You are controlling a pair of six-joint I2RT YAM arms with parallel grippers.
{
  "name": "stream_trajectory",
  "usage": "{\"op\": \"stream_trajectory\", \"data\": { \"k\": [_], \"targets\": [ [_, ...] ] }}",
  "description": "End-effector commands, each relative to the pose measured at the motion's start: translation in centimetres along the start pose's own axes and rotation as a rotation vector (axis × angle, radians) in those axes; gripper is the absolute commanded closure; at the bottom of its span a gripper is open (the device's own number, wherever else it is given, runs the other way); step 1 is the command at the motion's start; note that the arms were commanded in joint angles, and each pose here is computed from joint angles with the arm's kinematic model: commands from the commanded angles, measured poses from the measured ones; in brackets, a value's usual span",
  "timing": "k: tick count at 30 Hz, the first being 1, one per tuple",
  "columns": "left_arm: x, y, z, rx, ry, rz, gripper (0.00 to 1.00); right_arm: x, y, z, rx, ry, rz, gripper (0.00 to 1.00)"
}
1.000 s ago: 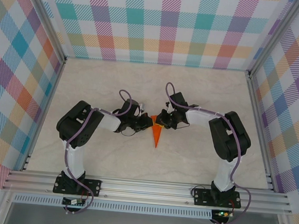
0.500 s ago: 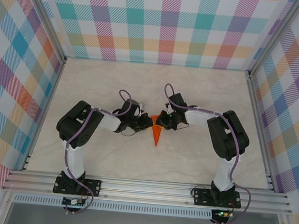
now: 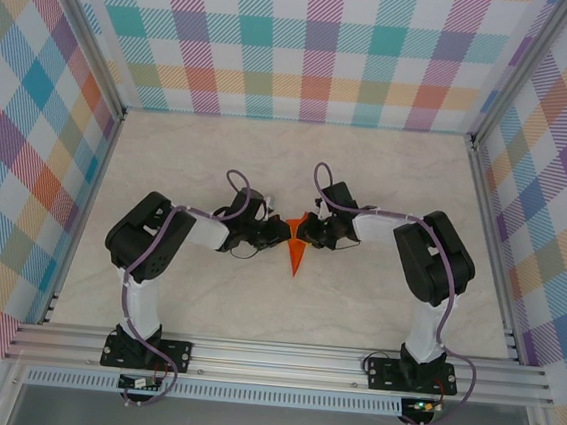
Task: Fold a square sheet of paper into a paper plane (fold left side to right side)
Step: Fold the wing for the fifth time at the center of the table.
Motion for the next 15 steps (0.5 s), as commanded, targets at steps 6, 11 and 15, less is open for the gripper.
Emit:
{"op": "stream_trajectory", "data": {
  "k": [6,11,15],
  "targets": [
    [-0.2,-4.9,-0.3,-0.070,0.007,-0.101,0.71,-4.8,1.4,1.9,0.064,0.057,0.192,0.85],
    [-1.8,-7.7,0.7,-0.083,0.053,-0.051,0.72,-4.7,1.3,1.8,0.064,0.051,0.188,0.85],
    [-4.9,-7.8,2.5,-0.040,0.118,0.061,0.76,-4.7,1.4,1.8,0.065,0.048,0.187,0.85]
  ]
}}
Point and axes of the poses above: each hand's point on the last joint's axis, 136 mm out from that joint toward the fingers, its own y axis out along the fingers, its own x axis along the line the jaws close on, z = x × y, the point moved 8 cm from there along -y, back along the fingers, and after that the axes turned 13 degrees about y, right-handed, at the moved point
